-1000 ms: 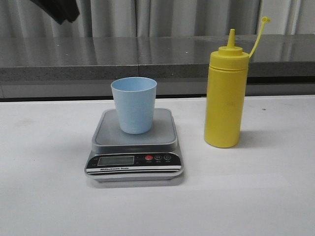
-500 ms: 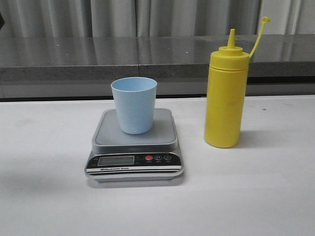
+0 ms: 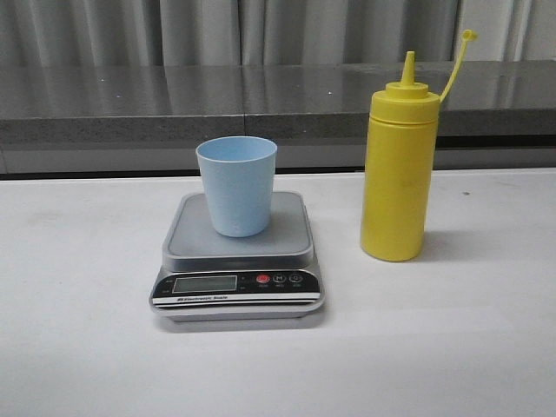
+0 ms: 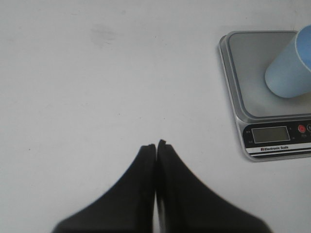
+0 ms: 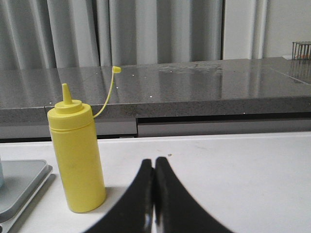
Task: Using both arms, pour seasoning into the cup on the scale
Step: 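Move the right gripper toward the yellow squeeze bottle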
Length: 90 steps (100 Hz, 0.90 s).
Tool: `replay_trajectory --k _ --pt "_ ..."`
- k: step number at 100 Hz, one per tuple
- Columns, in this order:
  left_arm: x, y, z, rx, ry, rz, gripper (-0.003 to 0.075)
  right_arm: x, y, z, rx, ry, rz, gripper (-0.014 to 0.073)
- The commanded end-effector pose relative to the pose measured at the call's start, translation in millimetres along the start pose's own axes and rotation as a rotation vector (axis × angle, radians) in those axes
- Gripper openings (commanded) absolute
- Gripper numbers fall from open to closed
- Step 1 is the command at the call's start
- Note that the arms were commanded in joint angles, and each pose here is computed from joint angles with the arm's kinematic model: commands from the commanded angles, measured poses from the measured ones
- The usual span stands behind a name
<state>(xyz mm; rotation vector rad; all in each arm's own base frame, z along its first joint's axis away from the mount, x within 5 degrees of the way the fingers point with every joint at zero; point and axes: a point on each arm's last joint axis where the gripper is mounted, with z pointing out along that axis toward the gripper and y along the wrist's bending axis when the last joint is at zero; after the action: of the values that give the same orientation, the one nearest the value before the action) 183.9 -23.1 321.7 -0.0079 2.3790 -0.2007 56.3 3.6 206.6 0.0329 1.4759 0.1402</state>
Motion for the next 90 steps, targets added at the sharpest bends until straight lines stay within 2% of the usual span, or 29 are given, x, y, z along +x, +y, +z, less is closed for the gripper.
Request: replay_trajectory --k 1,59,77,90 --pt "1.3 0.2 -17.1 0.01 -0.135 -0.015 -0.002 -14.2 1.0 -2.9 -0.007 -0.113 0.023 -0.0061" --pt "84.4 7.9 -55.7 0.022 -0.34 0.01 -0.002 -13.8 1.1 -2.7 -0.006 -0.091 0.024 -0.0061" --pt "91.3 7.7 -69.5 0.031 -0.436 0.018 -0.002 -30.9 3.5 -1.3 -0.007 -0.046 0.042 -0.0061" --pt "91.2 7.6 -72.3 0.033 -0.463 0.019 -0.002 -44.4 5.8 5.8 -0.003 0.058 0.041 -0.0061"
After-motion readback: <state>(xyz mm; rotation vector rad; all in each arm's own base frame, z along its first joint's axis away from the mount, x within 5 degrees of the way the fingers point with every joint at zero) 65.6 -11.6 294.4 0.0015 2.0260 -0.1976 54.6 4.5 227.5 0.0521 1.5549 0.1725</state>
